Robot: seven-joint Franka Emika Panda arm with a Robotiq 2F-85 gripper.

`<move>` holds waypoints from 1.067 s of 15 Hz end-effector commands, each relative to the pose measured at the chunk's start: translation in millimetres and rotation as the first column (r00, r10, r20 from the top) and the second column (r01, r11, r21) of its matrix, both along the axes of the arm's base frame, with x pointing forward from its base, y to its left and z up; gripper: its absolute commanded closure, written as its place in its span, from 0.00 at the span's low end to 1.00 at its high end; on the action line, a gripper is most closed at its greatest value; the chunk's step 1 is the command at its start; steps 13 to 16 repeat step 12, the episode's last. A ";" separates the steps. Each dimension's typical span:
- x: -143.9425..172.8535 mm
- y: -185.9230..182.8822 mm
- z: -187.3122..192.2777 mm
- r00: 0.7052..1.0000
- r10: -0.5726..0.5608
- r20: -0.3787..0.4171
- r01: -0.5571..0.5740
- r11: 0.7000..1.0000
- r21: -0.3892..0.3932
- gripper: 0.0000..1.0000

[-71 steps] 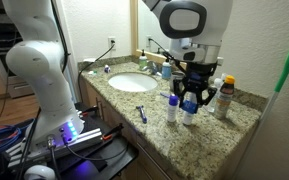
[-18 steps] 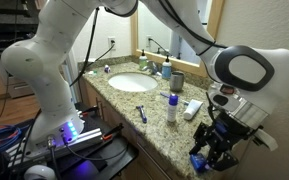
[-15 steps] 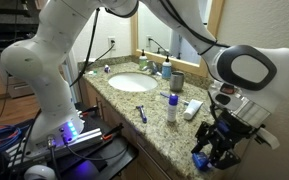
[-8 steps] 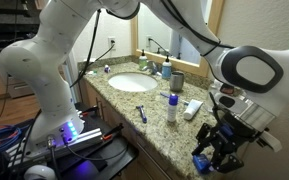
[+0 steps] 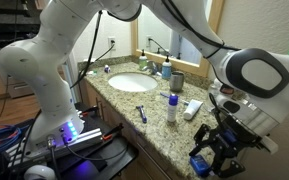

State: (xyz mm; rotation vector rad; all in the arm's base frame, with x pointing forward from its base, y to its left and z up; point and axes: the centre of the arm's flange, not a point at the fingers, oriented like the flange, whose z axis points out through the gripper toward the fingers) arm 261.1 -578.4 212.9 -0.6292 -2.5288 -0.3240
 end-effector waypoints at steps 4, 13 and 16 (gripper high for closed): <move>1.5 -13.5 -5.6 0.994 0.082 0.078 -0.089 0.992 0.086 0.00; 8.4 -16.9 -0.1 0.979 0.141 0.145 -0.146 0.989 0.027 0.00; 8.4 -16.9 -0.1 0.979 0.141 0.145 -0.146 0.989 0.027 0.00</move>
